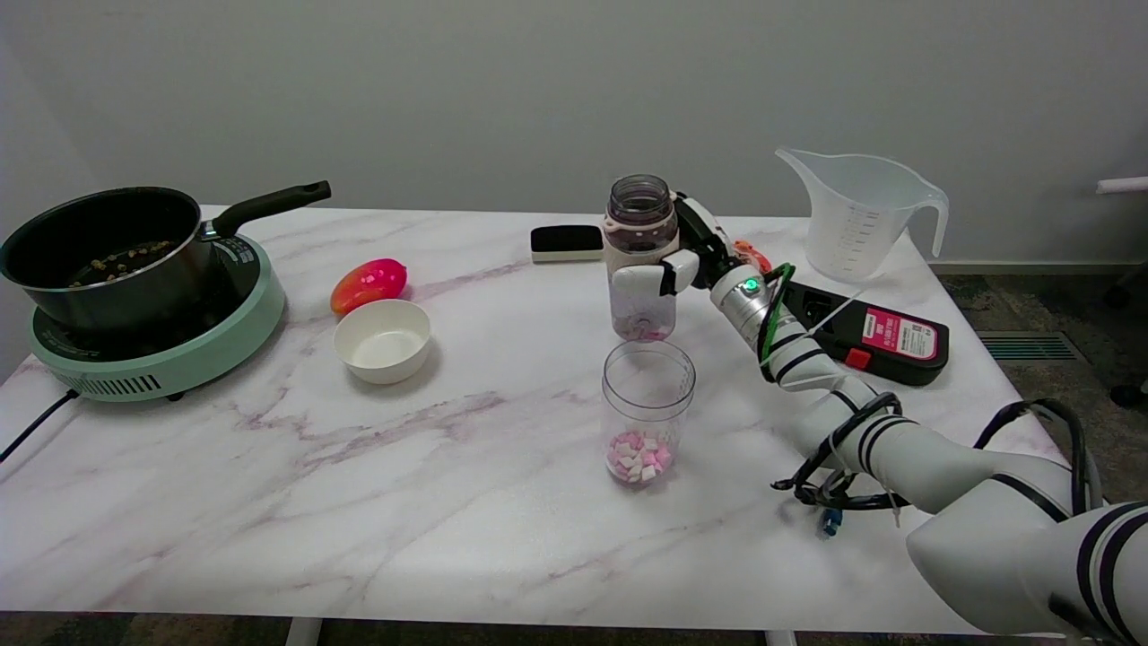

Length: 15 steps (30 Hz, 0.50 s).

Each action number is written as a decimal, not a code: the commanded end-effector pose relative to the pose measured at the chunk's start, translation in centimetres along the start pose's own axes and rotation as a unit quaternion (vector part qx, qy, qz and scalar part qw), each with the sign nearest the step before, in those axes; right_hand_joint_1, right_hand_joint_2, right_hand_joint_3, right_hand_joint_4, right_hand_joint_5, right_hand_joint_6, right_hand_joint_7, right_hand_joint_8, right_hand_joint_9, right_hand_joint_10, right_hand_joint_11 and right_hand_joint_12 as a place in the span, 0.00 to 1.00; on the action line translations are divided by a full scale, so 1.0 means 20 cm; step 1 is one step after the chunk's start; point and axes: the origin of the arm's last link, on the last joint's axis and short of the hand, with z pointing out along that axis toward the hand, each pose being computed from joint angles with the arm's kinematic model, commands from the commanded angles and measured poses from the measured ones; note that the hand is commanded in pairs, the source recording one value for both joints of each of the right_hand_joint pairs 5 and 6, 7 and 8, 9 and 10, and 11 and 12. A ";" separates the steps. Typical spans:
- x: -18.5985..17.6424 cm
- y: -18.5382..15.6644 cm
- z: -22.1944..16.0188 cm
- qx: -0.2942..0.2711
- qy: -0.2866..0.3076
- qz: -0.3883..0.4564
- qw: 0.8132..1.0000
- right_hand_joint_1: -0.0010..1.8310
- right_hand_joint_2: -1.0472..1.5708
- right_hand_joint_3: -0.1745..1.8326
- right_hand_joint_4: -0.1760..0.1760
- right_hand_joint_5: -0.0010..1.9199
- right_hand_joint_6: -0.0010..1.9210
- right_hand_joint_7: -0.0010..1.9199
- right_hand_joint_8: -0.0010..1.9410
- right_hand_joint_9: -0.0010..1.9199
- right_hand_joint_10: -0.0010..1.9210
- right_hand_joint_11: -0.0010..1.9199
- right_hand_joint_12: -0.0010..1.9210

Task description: Place the bottle onto the table.

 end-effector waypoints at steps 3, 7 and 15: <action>0.03 0.12 -0.01 -0.060 0.069 -0.029 0.995 0.83 0.95 0.44 0.50 1.00 1.00 1.00 0.99 0.92 0.92 0.80 0.80; 0.04 0.13 -0.01 -0.066 0.084 -0.021 0.994 0.81 0.96 0.44 0.50 1.00 1.00 1.00 0.99 0.92 0.92 0.81 0.81; 0.03 0.13 -0.03 -0.050 0.095 -0.014 0.994 0.80 0.97 0.41 0.50 1.00 1.00 1.00 0.99 0.92 0.92 0.80 0.80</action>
